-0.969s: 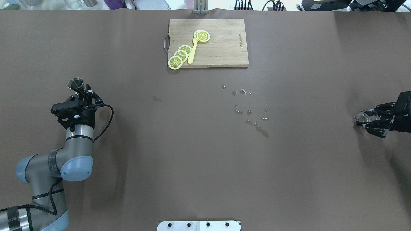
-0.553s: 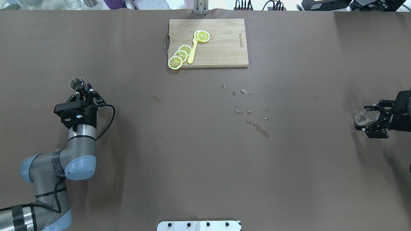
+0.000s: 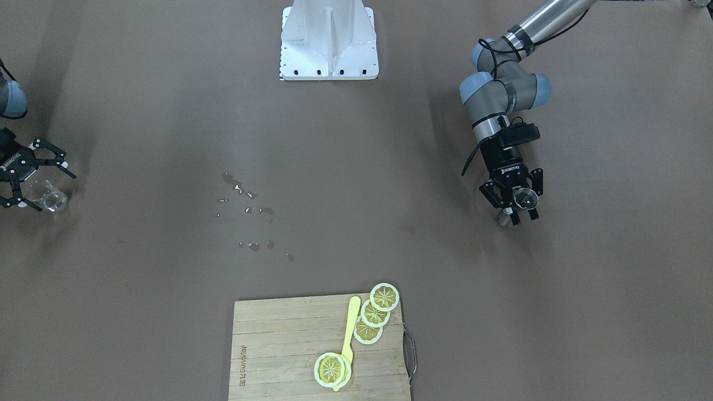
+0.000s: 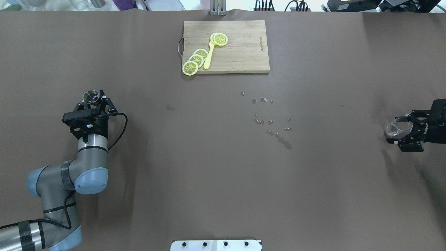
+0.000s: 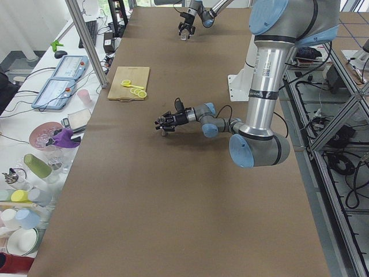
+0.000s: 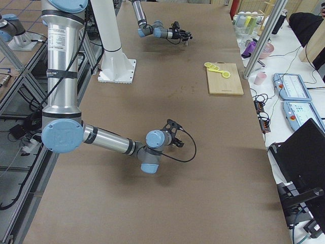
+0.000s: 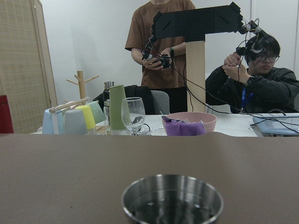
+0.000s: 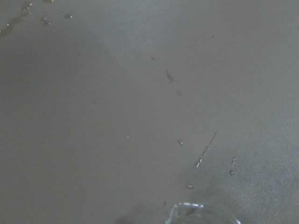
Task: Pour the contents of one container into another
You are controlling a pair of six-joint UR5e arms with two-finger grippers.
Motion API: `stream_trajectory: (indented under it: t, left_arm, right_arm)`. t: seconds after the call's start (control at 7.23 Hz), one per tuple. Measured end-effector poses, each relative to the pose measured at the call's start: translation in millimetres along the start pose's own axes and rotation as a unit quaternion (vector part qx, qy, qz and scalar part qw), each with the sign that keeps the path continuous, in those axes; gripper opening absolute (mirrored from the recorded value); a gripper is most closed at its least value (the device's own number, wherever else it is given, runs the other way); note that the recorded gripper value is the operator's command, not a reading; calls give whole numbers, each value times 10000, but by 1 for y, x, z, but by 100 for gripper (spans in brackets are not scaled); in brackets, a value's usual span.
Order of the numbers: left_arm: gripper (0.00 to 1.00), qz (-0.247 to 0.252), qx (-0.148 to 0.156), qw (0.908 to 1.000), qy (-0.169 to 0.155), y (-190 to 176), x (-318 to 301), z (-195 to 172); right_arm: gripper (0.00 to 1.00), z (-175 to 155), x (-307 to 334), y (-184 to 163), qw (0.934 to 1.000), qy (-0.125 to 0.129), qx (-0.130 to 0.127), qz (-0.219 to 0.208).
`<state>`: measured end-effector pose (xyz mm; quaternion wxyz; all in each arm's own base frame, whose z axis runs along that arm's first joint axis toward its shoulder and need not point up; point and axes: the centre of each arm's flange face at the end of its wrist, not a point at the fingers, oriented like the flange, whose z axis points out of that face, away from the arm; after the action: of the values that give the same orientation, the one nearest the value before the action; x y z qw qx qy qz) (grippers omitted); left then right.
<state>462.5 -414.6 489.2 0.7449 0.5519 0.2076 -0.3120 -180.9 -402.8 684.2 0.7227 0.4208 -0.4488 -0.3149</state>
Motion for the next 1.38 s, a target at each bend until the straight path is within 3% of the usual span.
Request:
stream_trajectory:
  t: [0.28, 0.69, 0.83, 0.97, 1.38]
  left_arm:
    - [55, -21, 0, 10000, 10, -1, 1, 0]
    - [73, -54, 3, 10000, 23, -3, 2, -1]
    - [88, -64, 7, 10000, 24, -4, 2, -1]
    - [97, -74, 9, 10000, 26, -5, 2, -1]
    - [98, -77, 19, 10000, 34, -8, 1, -2]
  right_arm:
    - [100, -13, 6, 4, 10000, -83, -14, 30]
    - [100, -47, 17, 17, 9999, -137, -18, 63]
    - [100, -65, 22, 25, 9998, -175, -34, 63]
    - [100, -81, 25, 35, 9997, -221, -64, 106]
    - [100, -127, 30, 69, 9973, -319, -254, 614]
